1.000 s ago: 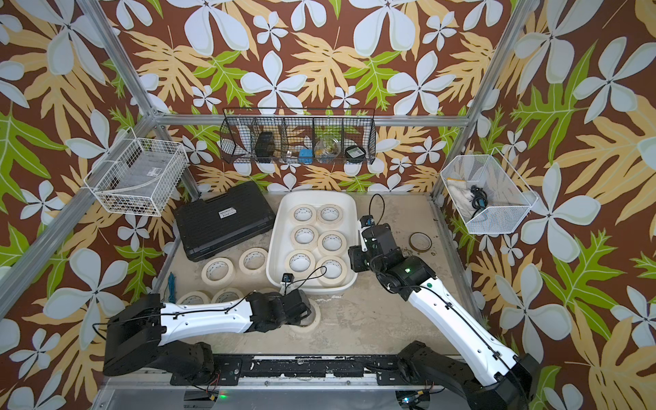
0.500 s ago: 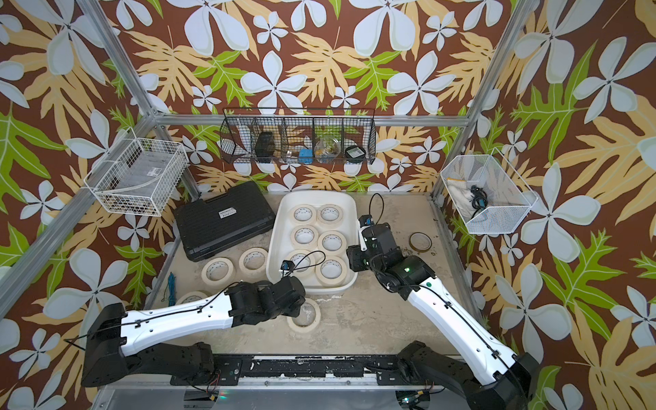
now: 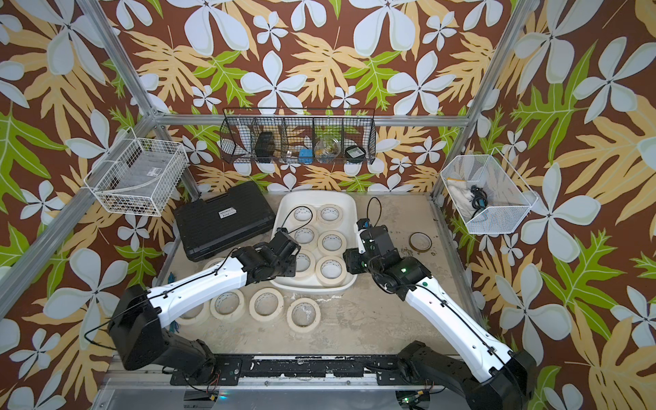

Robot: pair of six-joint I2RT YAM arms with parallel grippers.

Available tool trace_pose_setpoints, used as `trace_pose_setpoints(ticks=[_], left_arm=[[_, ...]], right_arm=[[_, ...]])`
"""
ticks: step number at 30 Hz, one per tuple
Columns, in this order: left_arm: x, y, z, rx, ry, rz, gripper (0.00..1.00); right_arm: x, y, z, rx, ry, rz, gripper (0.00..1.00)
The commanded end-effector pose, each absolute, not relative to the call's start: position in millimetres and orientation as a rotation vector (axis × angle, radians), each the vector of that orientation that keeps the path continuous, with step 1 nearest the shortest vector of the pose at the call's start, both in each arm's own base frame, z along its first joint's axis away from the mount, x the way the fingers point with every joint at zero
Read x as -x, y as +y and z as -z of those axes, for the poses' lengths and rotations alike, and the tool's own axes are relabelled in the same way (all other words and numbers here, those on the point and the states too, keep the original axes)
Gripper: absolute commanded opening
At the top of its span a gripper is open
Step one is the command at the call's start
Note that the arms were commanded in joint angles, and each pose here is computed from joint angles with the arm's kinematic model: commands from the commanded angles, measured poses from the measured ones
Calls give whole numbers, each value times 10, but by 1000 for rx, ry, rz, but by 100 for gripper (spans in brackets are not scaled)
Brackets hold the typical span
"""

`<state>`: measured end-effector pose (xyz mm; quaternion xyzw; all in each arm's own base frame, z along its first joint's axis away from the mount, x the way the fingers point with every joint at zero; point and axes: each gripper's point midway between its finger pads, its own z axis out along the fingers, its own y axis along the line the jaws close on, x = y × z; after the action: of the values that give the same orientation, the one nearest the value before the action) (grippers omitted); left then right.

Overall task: Take out the art tape in the storage box
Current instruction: Pick up the art tape from the storage box.

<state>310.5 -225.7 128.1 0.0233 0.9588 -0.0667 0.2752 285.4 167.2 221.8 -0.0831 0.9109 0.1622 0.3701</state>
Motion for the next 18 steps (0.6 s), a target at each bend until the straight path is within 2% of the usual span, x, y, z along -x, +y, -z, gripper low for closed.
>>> trace_pose_setpoints(ticks=[1, 8, 18], left_arm=[[-3281, -2290, -1159, -88, 2587, 217, 49], [-3501, -2186, -835, -14, 2640, 163, 49], [-3563, -2155, -473, 14, 2691, 122, 47]], right_arm=[[-2865, 1727, -2250, 193, 2319, -468, 58], [-2826, 1729, -2194, 190, 2330, -482, 58], [-2805, 1697, -2175, 183, 2330, -471, 57]])
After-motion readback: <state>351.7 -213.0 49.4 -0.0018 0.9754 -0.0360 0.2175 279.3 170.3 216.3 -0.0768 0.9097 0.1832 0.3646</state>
